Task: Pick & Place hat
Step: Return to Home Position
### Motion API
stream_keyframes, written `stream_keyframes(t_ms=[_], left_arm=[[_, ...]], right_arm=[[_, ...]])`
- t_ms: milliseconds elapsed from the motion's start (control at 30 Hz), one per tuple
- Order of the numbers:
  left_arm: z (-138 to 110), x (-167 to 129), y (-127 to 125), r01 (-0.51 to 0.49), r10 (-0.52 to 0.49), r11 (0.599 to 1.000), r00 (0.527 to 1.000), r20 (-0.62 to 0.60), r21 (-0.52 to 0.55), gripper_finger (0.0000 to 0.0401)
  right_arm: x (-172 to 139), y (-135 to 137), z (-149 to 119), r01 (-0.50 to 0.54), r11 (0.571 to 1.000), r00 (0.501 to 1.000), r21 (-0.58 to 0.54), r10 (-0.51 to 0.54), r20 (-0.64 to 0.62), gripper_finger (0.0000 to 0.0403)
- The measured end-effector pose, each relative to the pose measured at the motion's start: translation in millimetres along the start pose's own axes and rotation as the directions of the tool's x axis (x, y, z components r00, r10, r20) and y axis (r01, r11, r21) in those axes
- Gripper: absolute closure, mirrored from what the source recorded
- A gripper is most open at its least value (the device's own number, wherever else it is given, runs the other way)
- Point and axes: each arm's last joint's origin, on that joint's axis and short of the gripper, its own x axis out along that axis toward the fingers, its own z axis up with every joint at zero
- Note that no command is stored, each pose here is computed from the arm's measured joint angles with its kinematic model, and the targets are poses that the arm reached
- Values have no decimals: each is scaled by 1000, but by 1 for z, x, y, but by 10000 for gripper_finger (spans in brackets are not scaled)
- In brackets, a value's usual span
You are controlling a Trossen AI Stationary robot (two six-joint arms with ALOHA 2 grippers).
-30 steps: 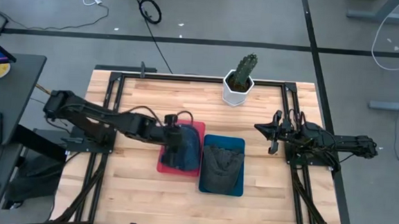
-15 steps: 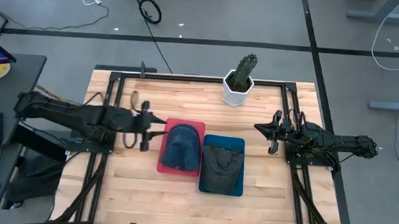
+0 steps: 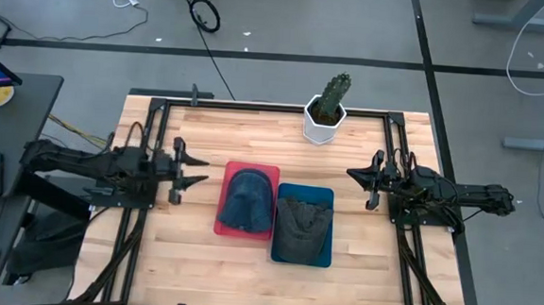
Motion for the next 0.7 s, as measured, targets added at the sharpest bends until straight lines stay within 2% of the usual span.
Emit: stream_keyframes(t_ms=[100, 233, 467, 700], left_arm=[[-2, -11, -1, 98, -96, 995, 990, 101, -11, 229], [-2, -23, 1, 113, -105, 993, 980, 169, -34, 229], [-6, -38, 3, 128, -119, 991, 978, 170, -42, 229], [-6, -38, 2, 138, -127, 989, 973, 195, -46, 229]], right_arm=[[0, 0, 0, 0, 1000, 1000, 0, 0, 0, 389], [0, 0, 0, 0, 1000, 1000, 0, 0, 0, 389], [0, 0, 0, 0, 1000, 1000, 0, 0, 0, 389], [0, 0, 0, 0, 1000, 1000, 0, 0, 0, 389]])
